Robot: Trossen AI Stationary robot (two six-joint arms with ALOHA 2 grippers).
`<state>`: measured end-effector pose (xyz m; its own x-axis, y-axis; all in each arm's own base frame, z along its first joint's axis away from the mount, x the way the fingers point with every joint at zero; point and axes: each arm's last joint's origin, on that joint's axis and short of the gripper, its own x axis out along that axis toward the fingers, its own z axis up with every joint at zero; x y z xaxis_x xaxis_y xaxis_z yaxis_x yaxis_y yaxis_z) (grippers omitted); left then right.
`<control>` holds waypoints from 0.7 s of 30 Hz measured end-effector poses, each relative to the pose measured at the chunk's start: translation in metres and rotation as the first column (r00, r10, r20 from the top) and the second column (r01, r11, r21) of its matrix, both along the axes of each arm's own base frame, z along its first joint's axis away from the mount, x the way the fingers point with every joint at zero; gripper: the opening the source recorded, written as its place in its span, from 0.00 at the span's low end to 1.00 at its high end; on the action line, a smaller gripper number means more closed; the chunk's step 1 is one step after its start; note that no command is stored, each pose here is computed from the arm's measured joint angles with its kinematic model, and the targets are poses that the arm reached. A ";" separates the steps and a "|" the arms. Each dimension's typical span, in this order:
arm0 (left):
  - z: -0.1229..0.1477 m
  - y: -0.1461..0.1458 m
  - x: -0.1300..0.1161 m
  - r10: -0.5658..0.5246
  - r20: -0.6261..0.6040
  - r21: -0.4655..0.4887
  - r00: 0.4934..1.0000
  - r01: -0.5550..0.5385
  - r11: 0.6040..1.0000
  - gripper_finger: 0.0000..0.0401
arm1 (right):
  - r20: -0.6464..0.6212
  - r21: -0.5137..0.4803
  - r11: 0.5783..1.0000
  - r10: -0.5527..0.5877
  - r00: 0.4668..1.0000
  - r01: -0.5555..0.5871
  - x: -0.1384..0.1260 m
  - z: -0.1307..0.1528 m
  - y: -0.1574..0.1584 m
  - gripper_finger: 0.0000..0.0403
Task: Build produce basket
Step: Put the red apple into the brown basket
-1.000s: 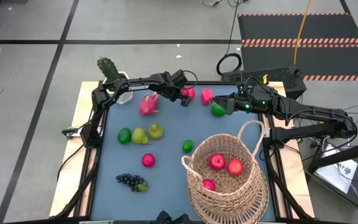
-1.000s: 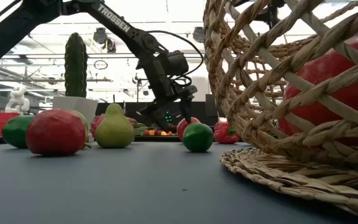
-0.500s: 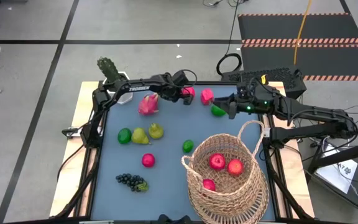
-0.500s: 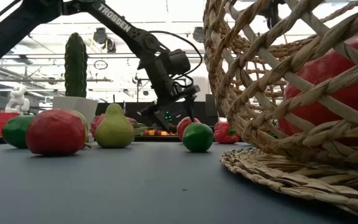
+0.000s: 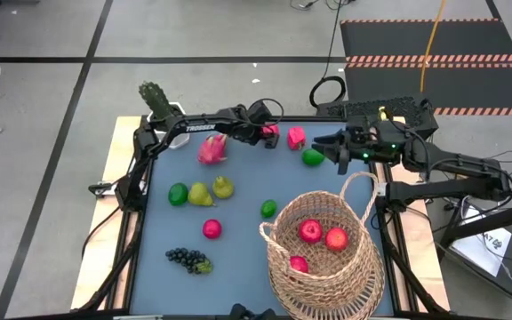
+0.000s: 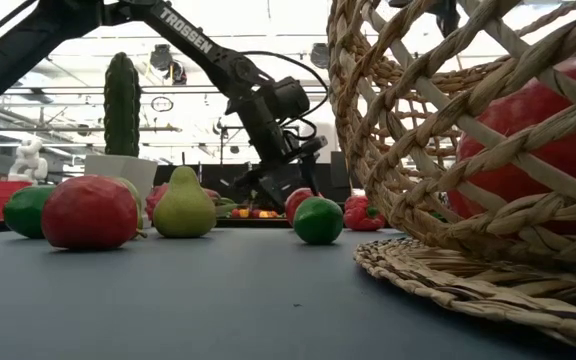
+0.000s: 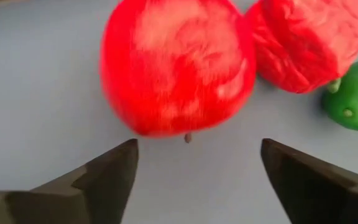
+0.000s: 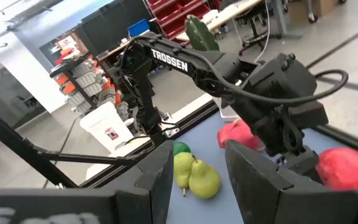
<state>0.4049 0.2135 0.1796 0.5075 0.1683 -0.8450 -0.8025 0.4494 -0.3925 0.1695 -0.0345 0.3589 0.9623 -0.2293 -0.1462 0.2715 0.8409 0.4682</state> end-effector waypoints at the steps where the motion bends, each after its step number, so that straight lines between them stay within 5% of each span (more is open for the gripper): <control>1: 0.000 0.000 0.001 0.003 -0.003 0.017 1.000 -0.003 1.000 0.79 | 0.003 -0.013 1.000 0.002 1.000 -0.002 -0.002 0.001 0.000 0.35; 10: -0.007 -0.003 0.004 0.000 -0.013 0.006 1.000 0.000 1.000 0.54 | 0.020 -0.047 0.999 -0.007 1.000 0.008 -0.008 0.005 -0.002 0.35; 21: -0.013 -0.004 0.003 0.037 -0.051 0.010 0.998 -0.036 0.999 0.51 | 0.021 -0.015 0.999 0.031 0.999 -0.030 -0.011 0.004 -0.003 0.35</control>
